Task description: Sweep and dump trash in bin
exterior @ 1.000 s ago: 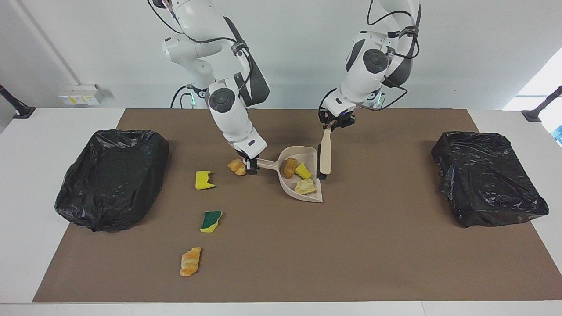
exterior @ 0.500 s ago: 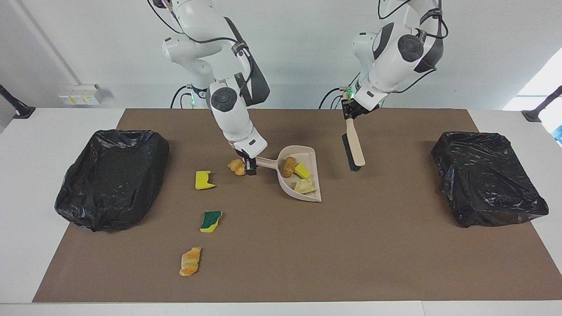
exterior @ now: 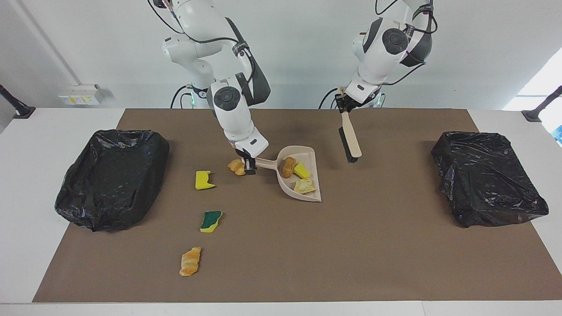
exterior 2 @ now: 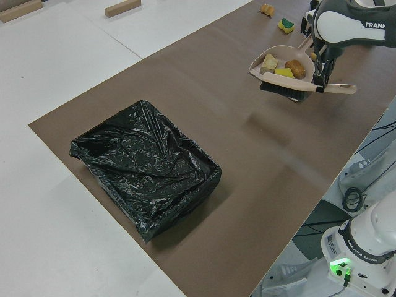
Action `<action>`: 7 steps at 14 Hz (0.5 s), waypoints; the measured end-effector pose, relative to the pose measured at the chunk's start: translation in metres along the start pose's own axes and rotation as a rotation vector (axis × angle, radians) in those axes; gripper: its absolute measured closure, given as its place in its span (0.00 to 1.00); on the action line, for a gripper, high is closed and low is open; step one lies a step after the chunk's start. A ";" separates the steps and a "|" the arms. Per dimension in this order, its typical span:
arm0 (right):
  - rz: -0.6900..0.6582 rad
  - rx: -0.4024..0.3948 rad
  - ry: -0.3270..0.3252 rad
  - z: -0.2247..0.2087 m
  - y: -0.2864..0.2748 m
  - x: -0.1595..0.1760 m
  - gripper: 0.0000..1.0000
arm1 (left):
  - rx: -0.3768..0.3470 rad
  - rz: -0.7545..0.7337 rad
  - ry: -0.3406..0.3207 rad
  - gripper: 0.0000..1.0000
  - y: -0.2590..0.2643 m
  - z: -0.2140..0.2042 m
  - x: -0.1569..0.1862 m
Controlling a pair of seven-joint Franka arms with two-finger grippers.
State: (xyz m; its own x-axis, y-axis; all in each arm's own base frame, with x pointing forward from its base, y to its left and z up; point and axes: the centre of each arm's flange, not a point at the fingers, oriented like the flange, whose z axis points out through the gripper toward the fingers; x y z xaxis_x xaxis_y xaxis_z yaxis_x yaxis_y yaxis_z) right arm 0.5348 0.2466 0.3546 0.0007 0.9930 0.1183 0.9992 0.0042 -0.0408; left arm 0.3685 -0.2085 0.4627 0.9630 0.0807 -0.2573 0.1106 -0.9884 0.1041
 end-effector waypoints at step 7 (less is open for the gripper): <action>-0.018 -0.004 -0.011 0.000 -0.003 0.004 0.75 | -0.001 -0.001 0.004 0.74 0.000 0.000 0.000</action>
State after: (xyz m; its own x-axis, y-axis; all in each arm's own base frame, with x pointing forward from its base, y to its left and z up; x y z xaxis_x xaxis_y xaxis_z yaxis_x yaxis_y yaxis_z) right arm 0.5322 0.2510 0.3554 -0.0176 0.9940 0.1083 0.9992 0.0215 -0.0351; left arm 0.3686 -0.2082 0.4623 0.9639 0.0818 -0.2535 0.1115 -0.9882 0.1053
